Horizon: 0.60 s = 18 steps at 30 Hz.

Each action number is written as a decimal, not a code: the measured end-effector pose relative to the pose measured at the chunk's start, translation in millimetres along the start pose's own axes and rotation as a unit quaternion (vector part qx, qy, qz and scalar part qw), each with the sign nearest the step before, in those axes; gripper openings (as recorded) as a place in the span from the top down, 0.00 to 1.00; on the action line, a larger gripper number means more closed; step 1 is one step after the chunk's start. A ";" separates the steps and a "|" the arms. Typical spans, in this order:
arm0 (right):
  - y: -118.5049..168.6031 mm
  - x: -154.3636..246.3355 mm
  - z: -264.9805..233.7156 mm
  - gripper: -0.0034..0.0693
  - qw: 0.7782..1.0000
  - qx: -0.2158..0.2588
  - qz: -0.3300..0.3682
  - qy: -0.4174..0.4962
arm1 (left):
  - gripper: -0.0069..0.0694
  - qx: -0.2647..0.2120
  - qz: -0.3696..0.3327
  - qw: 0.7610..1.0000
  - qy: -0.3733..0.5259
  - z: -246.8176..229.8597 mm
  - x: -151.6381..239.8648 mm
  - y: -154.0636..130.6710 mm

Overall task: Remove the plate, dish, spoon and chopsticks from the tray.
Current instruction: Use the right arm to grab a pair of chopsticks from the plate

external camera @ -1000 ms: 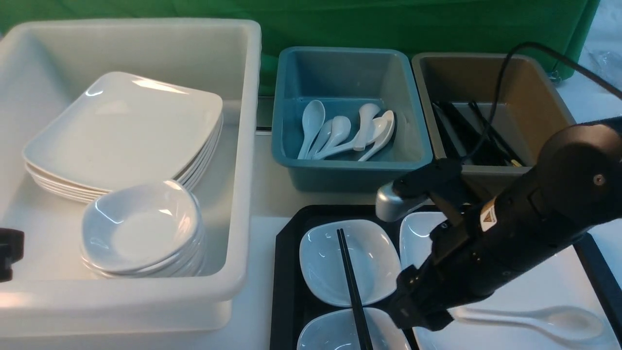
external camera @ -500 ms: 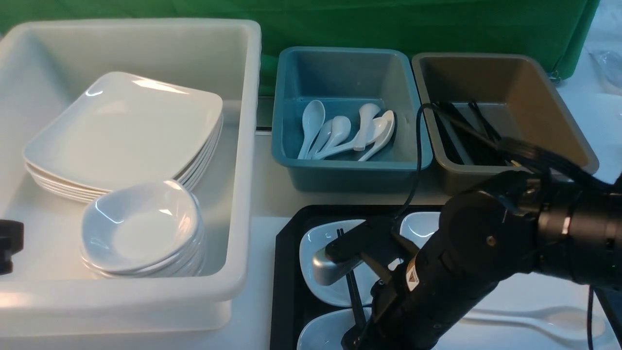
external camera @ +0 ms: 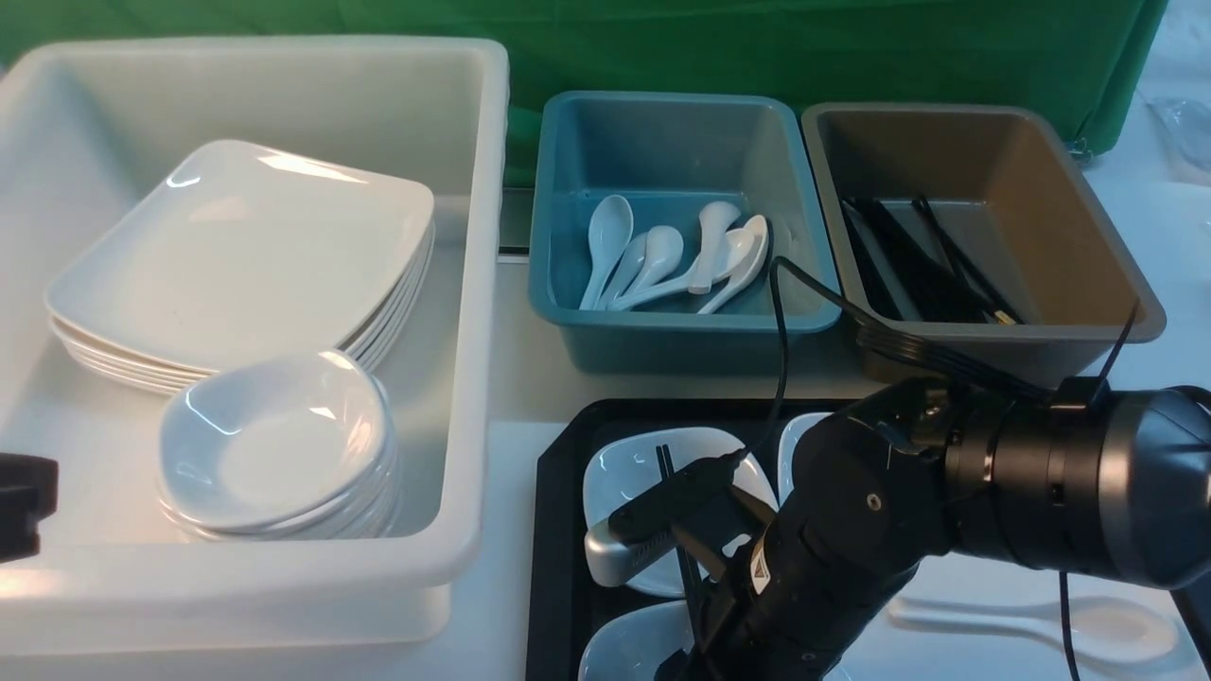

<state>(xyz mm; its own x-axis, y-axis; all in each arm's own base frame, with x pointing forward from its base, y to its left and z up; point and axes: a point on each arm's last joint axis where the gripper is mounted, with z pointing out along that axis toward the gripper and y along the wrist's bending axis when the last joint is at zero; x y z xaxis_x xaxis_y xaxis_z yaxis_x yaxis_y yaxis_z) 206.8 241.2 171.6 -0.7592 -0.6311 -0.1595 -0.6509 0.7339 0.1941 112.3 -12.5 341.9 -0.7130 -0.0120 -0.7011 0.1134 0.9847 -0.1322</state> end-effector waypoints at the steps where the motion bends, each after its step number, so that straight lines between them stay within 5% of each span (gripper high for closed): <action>1: 0.0 0.0 0.0 0.39 1.000 0.000 0.000 0.000 | 0.86 0.000 0.000 1.000 0.000 0.0 0.0 0.0; 2: 0.0 0.0 0.0 0.54 1.000 0.000 0.001 0.000 | 0.86 0.000 0.000 1.000 -0.001 0.0 -0.1 0.0; 5: 0.1 0.0 0.0 0.76 1.000 0.000 0.002 0.000 | 0.86 0.000 0.000 1.000 -0.002 0.0 -0.3 0.1; 18: 5.4 3.0 -23.9 0.76 1.000 -0.008 -0.005 0.001 | 0.86 -0.001 0.007 1.000 -0.004 0.0 -0.7 0.1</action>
<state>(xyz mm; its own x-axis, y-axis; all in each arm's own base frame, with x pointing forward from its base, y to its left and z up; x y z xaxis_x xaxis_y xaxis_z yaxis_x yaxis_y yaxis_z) 201.2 237.2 195.2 -0.7531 -0.6385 -0.1587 -0.6577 0.7242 0.2072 112.8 -12.3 342.4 -0.7058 0.0000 -0.7084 0.1222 0.9850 -0.1218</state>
